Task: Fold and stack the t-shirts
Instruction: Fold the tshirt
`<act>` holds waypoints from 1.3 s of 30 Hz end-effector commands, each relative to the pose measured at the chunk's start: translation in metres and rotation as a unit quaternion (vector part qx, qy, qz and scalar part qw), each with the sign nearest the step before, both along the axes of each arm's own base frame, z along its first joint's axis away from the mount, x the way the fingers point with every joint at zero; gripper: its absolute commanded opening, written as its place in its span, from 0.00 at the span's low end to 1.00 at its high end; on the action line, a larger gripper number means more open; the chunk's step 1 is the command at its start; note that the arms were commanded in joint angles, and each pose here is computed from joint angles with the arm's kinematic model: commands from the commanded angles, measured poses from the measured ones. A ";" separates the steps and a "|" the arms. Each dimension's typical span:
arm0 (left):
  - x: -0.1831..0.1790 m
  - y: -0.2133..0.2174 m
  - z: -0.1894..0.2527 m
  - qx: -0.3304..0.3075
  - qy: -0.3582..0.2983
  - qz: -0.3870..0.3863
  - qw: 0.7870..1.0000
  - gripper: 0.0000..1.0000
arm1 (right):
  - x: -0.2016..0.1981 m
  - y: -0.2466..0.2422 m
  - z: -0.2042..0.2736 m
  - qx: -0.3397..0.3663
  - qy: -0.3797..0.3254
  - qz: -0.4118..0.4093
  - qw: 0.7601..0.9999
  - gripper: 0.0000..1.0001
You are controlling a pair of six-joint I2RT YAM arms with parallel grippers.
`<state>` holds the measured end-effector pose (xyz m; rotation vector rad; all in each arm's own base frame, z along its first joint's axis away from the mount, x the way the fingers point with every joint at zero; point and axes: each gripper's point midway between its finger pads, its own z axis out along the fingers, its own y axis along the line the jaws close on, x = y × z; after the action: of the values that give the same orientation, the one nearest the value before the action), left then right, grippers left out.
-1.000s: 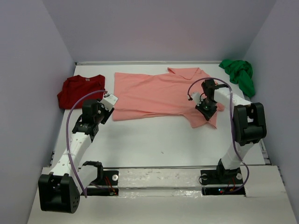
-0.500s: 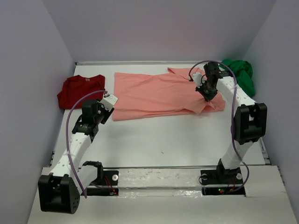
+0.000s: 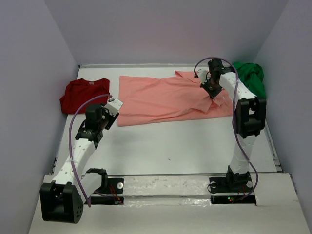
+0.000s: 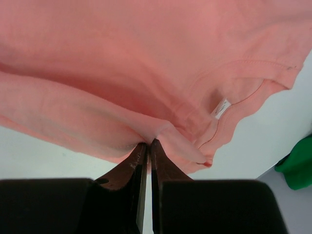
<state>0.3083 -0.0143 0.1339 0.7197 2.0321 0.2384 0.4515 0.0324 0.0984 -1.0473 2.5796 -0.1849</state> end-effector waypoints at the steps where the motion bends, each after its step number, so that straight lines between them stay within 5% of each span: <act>1: 0.002 0.004 0.007 0.007 -0.019 0.005 1.000 0.56 | 0.030 0.001 0.023 0.000 -0.052 -0.013 0.999 0.00; 17: 0.003 0.006 -0.002 0.014 -0.001 0.005 1.000 0.56 | 0.058 0.003 -0.002 -0.008 -0.051 -0.012 0.999 0.00; 18: 0.004 0.005 -0.003 0.014 0.001 0.004 1.000 0.56 | 0.058 0.002 -0.005 -0.010 -0.047 -0.012 0.999 0.05; 21: 0.004 0.005 -0.006 0.013 0.007 0.004 1.000 0.56 | 0.061 0.005 -0.014 -0.019 -0.044 -0.007 0.999 0.53; 25: 0.005 0.005 -0.006 0.013 0.009 0.005 1.000 0.56 | 0.071 0.003 -0.009 -0.024 -0.066 -0.009 0.998 0.87; 26: 0.005 0.005 -0.006 0.012 0.009 0.006 1.000 0.56 | 0.074 0.003 -0.004 -0.023 -0.074 -0.008 0.997 0.90; 36: 0.002 0.005 -0.001 0.011 0.003 0.006 1.000 0.56 | 0.111 -0.003 0.077 -0.035 -0.209 -0.056 0.976 0.92; 39: 0.003 0.004 0.002 0.009 -0.001 0.004 1.000 0.56 | 0.093 -0.008 0.084 -0.039 -0.205 -0.062 0.976 0.77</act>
<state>0.3080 -0.0103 0.1203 0.7452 2.0805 0.2575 0.5447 0.0278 0.1212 -0.8873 2.3960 -0.4142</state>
